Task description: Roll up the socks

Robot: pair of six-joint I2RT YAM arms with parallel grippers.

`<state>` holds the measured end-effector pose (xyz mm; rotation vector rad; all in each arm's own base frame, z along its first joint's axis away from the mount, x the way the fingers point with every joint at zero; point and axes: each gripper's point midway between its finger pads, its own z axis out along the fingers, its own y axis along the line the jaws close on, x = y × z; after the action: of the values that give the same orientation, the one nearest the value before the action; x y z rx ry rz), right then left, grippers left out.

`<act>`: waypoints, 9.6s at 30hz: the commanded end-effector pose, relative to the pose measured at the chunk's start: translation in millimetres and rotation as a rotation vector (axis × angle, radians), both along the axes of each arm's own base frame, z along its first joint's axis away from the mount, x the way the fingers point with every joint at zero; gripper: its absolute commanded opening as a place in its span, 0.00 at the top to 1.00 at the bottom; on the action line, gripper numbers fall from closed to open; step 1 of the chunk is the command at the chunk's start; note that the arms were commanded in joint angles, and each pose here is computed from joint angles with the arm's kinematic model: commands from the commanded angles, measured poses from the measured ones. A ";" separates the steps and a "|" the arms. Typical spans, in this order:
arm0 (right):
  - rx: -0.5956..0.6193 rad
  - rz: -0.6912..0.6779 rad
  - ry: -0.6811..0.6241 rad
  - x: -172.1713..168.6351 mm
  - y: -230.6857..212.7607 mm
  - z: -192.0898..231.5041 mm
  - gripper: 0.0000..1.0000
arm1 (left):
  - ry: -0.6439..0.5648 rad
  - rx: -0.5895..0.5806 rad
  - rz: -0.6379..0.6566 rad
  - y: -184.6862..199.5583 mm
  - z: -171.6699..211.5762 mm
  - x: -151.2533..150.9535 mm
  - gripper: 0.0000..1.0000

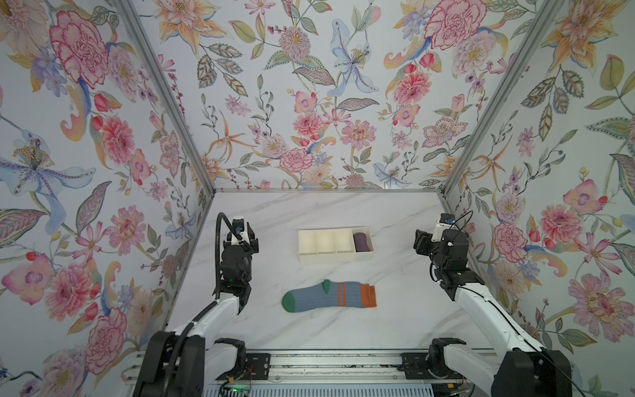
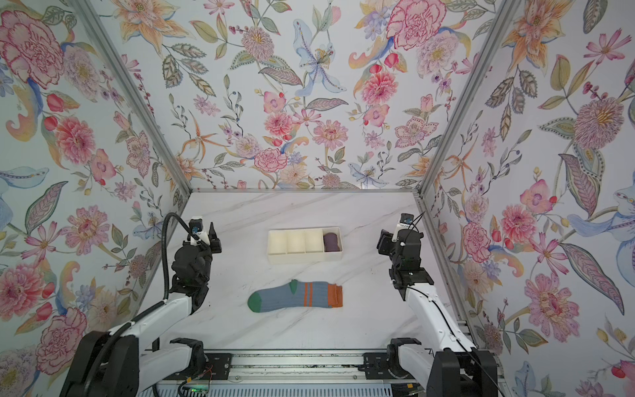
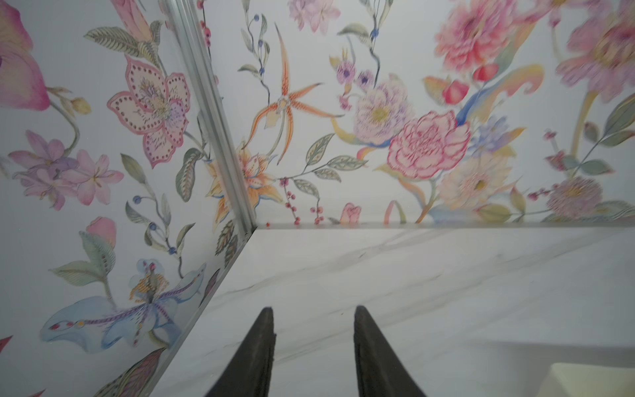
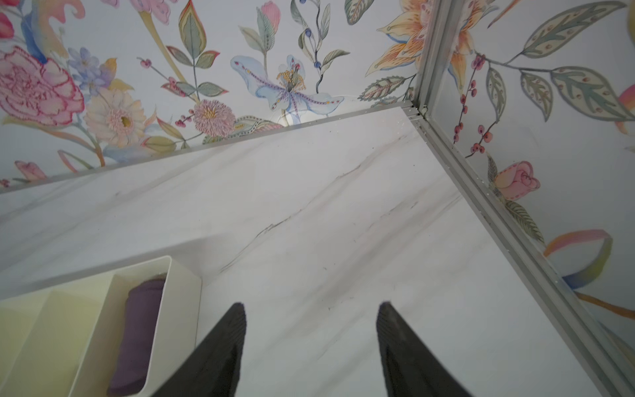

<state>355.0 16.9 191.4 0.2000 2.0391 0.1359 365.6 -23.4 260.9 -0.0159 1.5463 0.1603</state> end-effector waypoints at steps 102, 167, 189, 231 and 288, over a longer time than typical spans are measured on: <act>-0.119 0.332 0.608 -141.0 171.8 -132.9 1.00 | 0.535 -0.137 -0.597 -190.5 -110.1 -51.7 0.78; 0.223 0.673 0.786 -164.4 255.8 -179.7 0.89 | 0.566 -0.138 -0.628 -195.9 -118.8 -55.2 0.83; 0.365 0.619 0.638 -139.9 222.5 -115.5 0.71 | 0.594 -0.127 -0.691 -213.3 -119.6 -54.2 0.99; 0.564 0.554 0.732 -147.6 217.0 -147.5 0.89 | 0.840 -0.034 -1.200 -369.9 -178.7 -131.7 1.00; 0.460 0.483 0.760 -155.0 189.8 -158.7 0.71 | 0.988 0.020 -1.092 -345.8 -206.2 -139.8 1.00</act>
<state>203.9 213.6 38.8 0.0326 2.7350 1.0013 229.5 -371.4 39.6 1.0437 2.3053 -0.8030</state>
